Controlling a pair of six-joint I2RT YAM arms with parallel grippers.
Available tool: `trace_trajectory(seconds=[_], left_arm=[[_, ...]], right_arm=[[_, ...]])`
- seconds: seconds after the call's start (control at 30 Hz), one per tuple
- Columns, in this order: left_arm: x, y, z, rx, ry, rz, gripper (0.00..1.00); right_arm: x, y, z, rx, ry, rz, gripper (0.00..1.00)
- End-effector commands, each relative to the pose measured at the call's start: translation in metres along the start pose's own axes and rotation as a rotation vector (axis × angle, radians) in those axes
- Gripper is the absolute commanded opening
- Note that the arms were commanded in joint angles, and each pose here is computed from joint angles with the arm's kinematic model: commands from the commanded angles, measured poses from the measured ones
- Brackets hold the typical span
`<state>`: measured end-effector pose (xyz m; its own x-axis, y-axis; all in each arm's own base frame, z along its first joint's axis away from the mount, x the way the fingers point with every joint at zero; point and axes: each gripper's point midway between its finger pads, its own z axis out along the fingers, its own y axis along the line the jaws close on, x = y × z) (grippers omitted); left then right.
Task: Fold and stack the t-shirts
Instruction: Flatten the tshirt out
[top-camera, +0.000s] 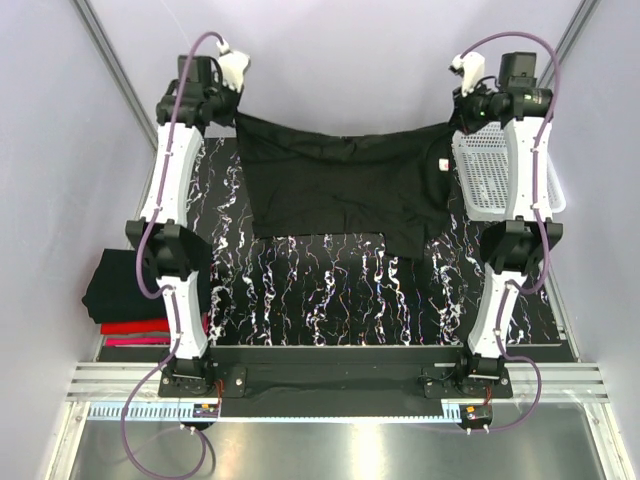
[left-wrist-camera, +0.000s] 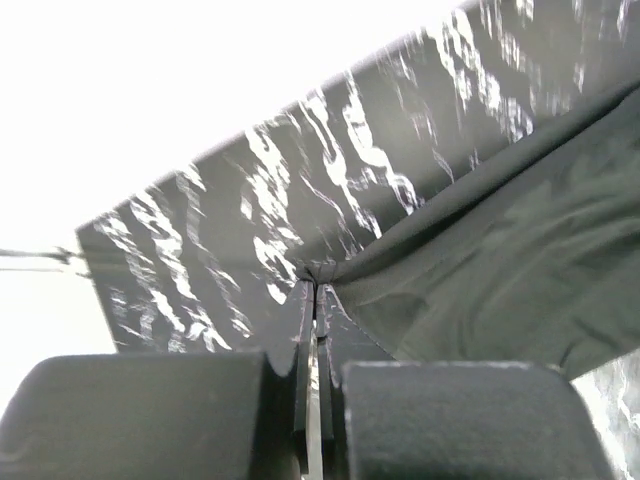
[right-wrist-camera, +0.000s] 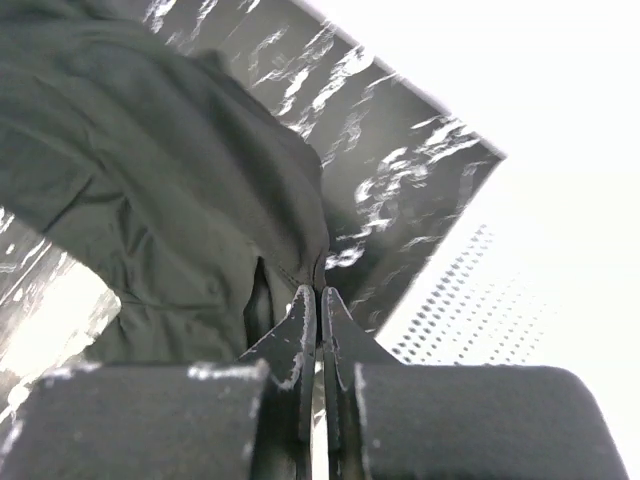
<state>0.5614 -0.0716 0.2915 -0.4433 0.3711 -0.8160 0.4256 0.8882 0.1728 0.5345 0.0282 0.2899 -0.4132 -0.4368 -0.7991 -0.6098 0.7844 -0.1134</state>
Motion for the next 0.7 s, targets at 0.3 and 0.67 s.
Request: trace_trajectory(seconds=[0.3,0.67], left_arm=[[-0.093,0.004,-0.119,-0.100,-0.353,0.052,0.00],[0.182,-0.123,-0.087,0.340,0.266,-0.024,0.00]], right_arm=[[-0.042,0.030,-0.092,0.052,-0.160,-0.150,0.00],[0.167,0.179,-0.046,-0.511,0.332,-0.038,0.36]])
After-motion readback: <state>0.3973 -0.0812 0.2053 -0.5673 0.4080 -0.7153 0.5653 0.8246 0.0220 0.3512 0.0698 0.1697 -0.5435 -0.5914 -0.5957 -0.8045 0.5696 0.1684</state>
